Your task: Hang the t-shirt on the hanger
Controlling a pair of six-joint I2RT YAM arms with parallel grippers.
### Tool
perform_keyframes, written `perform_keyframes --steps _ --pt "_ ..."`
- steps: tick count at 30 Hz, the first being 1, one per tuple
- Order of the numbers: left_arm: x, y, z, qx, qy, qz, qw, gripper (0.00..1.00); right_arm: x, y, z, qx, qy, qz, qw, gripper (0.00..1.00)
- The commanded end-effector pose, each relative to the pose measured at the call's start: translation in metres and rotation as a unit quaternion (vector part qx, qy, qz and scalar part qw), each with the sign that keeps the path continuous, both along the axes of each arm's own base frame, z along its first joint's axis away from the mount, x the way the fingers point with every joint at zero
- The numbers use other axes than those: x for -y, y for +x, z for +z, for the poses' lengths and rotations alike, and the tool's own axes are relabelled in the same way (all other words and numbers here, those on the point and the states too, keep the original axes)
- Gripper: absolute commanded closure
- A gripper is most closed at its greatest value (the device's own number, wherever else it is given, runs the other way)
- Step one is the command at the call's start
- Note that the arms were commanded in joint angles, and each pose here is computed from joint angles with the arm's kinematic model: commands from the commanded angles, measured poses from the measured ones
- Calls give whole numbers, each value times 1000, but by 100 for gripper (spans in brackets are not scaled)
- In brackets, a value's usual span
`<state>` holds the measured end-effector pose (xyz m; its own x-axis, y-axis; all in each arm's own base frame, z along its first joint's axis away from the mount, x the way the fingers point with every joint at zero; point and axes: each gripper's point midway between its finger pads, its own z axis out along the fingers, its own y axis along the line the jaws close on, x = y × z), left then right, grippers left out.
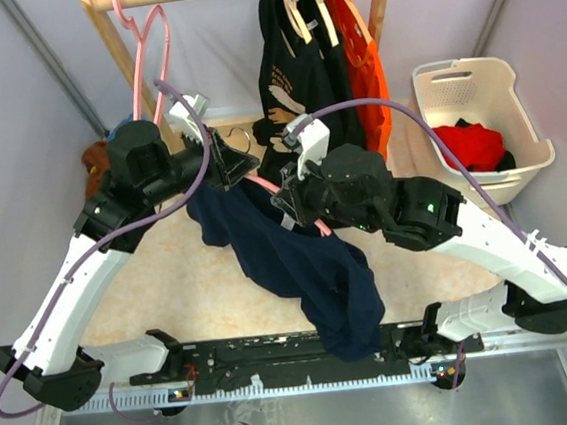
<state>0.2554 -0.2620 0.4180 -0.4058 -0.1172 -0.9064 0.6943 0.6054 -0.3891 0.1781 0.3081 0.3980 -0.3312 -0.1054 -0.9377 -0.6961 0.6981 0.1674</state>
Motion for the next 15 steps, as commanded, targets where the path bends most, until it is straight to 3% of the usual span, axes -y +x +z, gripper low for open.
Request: perform_keyframes --steps 1,2,8,10,12,15 --pt "3 6 5 11 -4 4 1000 92 -4 4 64 41 98 -6 994 100" --pt "3 7 4 9 -2 4 1000 99 -5 5 63 40 97 -8 994 100" --pt "0 13 12 31 8 17 999 100 -7 7 60 34 86 -12 996 100" --pt "-3 16 21 49 13 23 998 100 -6 7 63 33 84 -13 996 91" --pt "-6 20 29 67 19 33 997 100 -4 6 66 32 81 -12 996 73" --pt "-10 21 50 101 19 36 994 100 3 4 71 28 76 -16 997 59"
